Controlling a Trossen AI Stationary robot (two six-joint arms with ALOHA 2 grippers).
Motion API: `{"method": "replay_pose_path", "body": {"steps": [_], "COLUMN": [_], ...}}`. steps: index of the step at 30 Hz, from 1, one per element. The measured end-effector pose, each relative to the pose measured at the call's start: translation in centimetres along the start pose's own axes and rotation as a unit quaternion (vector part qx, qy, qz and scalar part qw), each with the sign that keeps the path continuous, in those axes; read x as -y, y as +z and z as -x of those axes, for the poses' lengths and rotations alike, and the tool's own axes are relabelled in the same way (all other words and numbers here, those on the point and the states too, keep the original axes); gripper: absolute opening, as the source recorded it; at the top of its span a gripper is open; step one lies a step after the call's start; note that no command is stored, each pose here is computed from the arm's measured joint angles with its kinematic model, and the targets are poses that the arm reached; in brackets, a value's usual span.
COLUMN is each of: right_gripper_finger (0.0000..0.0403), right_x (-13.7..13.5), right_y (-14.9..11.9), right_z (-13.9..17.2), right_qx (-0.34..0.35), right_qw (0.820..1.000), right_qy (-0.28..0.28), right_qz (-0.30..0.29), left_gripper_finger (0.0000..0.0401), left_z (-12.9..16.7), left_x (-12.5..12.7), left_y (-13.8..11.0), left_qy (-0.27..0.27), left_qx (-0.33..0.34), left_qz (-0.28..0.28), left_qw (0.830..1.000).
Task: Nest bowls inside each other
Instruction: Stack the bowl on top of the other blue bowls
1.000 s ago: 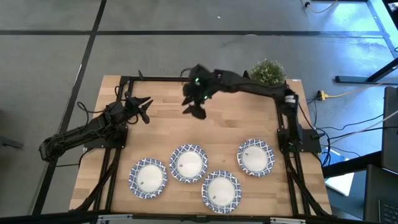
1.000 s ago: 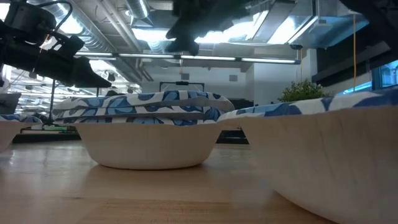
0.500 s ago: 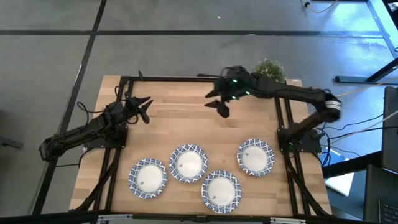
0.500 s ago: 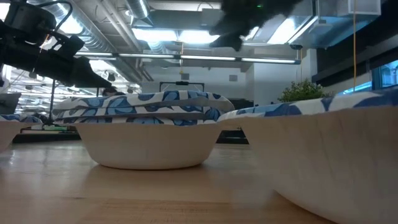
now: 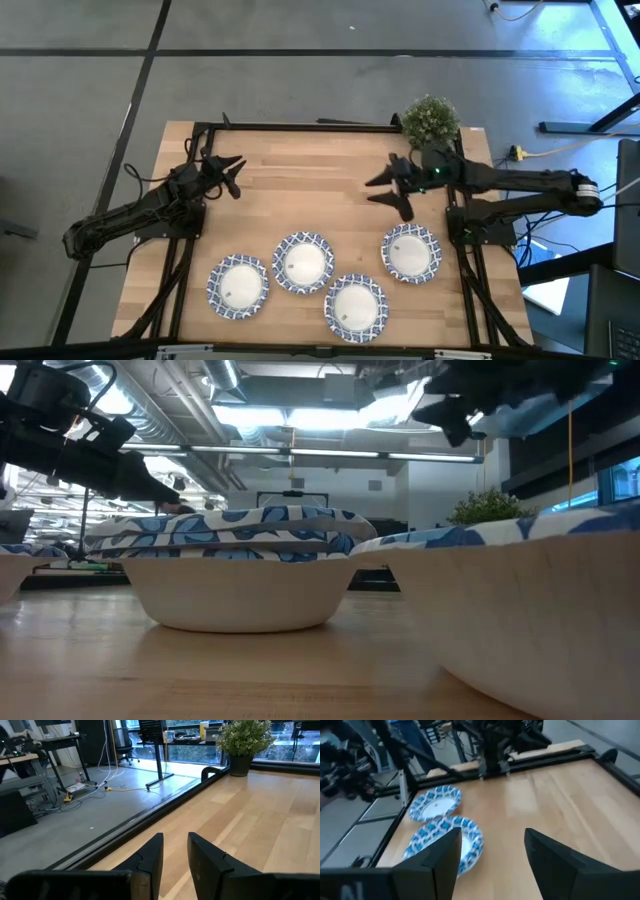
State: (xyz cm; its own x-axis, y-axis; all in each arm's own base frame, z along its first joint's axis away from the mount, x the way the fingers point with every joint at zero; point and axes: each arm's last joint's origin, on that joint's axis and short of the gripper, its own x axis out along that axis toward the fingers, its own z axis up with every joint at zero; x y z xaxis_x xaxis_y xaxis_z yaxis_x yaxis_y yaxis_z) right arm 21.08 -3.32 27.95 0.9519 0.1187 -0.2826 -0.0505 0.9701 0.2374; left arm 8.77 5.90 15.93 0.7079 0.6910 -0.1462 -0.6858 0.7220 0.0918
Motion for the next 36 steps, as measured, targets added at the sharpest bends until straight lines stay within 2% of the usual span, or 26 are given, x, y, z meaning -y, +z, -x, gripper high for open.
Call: {"method": "replay_pose_path", "body": {"steps": [3, 7, 11, 21, 25, 27, 31, 34, 36], "right_gripper_finger": [0.0218, 0.0218, 0.0218, 0.0218, 0.0218, 0.0218, 0.0218, 0.0218, 0.0218], "right_x": [-0.7, -1.2, -1.9, -4.3, -4.9, -4.9, -5.0, -4.7, -4.4], "right_y": [-1.6, -4.1, -6.5, -7.5, -6.1, -6.0, -5.5, -5.6, -6.2], "right_z": [0.6, 0.8, 0.5, 0.4, 0.6, 0.6, 0.5, 0.4, 0.4], "right_qx": [-0.008, -0.048, -0.101, -0.125, -0.069, -0.056, -0.03, -0.032, -0.061], "right_qw": [1.0, 0.996, 0.984, 0.977, 0.981, 0.98, 0.981, 0.989, 0.992], "right_qy": [0.017, 0.05, 0.119, 0.163, 0.181, 0.184, 0.182, 0.134, 0.103], "right_qz": [-0.011, -0.061, -0.081, -0.061, 0.014, 0.047, 0.057, 0.05, 0.046], "left_gripper_finger": [0.0082, 0.0082, 0.0082, 0.0082, 0.0082, 0.0082, 0.0082, 0.0082, 0.0082], "left_z": [0.0, 0.0, 0.0, 0.0, 0.0, 0.0, 0.0, 0.0, 0.0], "left_x": [0.0, 0.0, 0.0, 0.0, 0.0, 0.0, 0.0, 0.0, 0.0], "left_y": [0.0, 0.0, 0.0, 0.0, 0.0, 0.0, 0.0, 0.0, 0.0], "left_qy": [0.0, 0.0, 0.0, -0.001, -0.001, -0.001, 0.0, -0.001, -0.001], "left_qx": [0.0, 0.0, 0.0, 0.0, 0.0, 0.0, 0.0, 0.0, 0.0], "left_qz": [0.0, 0.0, 0.0, 0.0, 0.0, 0.0, 0.0, 0.0, 0.0], "left_qw": [1.0, 1.0, 1.0, 1.0, 1.0, 1.0, 1.0, 1.0, 1.0]}}
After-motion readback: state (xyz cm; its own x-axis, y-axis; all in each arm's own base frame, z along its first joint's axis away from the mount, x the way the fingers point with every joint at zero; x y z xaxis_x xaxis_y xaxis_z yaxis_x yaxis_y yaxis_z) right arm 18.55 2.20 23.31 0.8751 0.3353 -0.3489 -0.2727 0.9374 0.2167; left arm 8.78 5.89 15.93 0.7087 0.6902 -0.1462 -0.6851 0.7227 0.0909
